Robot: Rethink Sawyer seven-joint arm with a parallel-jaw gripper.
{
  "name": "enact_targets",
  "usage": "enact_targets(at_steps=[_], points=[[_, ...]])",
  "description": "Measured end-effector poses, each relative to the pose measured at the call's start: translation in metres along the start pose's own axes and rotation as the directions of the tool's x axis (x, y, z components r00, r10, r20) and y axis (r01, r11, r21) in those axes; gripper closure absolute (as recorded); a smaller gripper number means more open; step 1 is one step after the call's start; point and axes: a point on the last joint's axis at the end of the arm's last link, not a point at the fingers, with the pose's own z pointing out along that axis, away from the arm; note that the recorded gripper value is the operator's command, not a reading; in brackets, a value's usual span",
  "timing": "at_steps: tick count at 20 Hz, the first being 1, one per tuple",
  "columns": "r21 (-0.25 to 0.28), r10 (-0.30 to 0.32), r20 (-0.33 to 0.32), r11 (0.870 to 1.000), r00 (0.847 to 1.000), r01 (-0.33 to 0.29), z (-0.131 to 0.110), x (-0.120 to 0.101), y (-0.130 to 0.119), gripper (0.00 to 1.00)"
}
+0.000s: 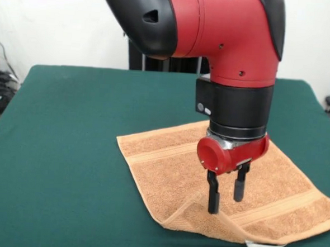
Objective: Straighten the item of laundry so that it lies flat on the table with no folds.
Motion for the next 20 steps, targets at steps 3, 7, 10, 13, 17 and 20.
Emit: enact_targets(at_steps=[3, 7, 10, 13, 17, 20], points=[[0.011, -0.006, 0.015, 1.0, 1.0, 0.006, -0.009, -0.009, -0.003, 0.0], [0.032, -0.04, 0.046, 0.999, 0.998, 0.038, -0.028, -0.026, -0.01, 0.0], [0.044, -0.076, 0.067, 0.996, 0.995, 0.073, -0.051, -0.049, -0.02, 0.0], [0.044, -0.094, 0.069, 0.995, 0.993, 0.091, -0.068, -0.068, -0.028, 0.0], [0.037, -0.109, 0.06, 0.994, 0.992, 0.107, -0.088, -0.086, -0.034, 0.0], [0.025, -0.099, 0.063, 0.995, 0.993, 0.098, -0.096, -0.09, -0.038, 0.0]])
